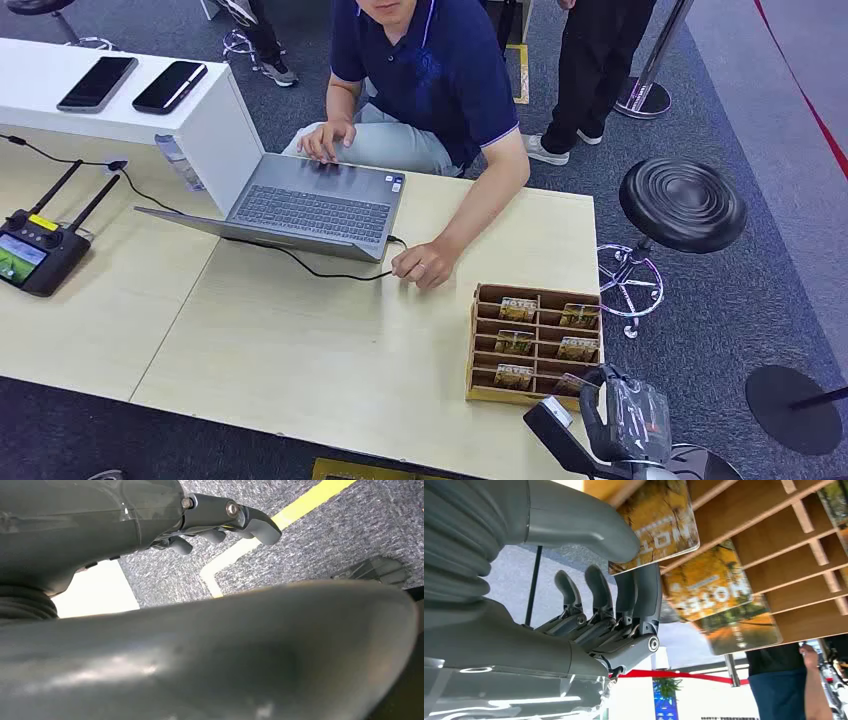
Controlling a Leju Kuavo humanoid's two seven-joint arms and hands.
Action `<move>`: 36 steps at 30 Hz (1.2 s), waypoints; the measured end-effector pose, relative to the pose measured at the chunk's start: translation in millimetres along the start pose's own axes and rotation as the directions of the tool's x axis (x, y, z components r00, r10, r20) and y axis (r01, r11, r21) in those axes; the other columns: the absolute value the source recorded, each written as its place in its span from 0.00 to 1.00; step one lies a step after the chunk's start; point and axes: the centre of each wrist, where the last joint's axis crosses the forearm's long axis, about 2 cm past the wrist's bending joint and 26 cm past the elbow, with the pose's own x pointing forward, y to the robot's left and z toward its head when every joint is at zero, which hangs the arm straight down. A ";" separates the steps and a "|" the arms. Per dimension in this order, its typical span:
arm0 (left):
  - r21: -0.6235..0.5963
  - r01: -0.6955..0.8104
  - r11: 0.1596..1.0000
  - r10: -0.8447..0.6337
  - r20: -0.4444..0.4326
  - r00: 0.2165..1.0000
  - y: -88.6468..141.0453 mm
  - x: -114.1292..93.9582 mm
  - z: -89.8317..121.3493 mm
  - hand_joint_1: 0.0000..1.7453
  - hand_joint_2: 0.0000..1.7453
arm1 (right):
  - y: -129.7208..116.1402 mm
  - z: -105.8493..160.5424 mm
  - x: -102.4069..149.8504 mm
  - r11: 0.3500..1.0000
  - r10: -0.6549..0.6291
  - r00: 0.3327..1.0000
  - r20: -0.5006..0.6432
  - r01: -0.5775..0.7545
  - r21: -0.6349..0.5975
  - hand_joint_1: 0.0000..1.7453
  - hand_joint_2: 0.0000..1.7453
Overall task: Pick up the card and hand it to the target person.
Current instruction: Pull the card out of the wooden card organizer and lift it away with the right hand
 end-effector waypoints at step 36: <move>0.019 0.010 1.000 -0.011 0.049 0.999 1.4 1.2 -0.1 0.00 1.00 | -1.7 -0.4 -0.1 0.992 -0.123 0.992 0.040 0.124 -0.017 0.82 1.00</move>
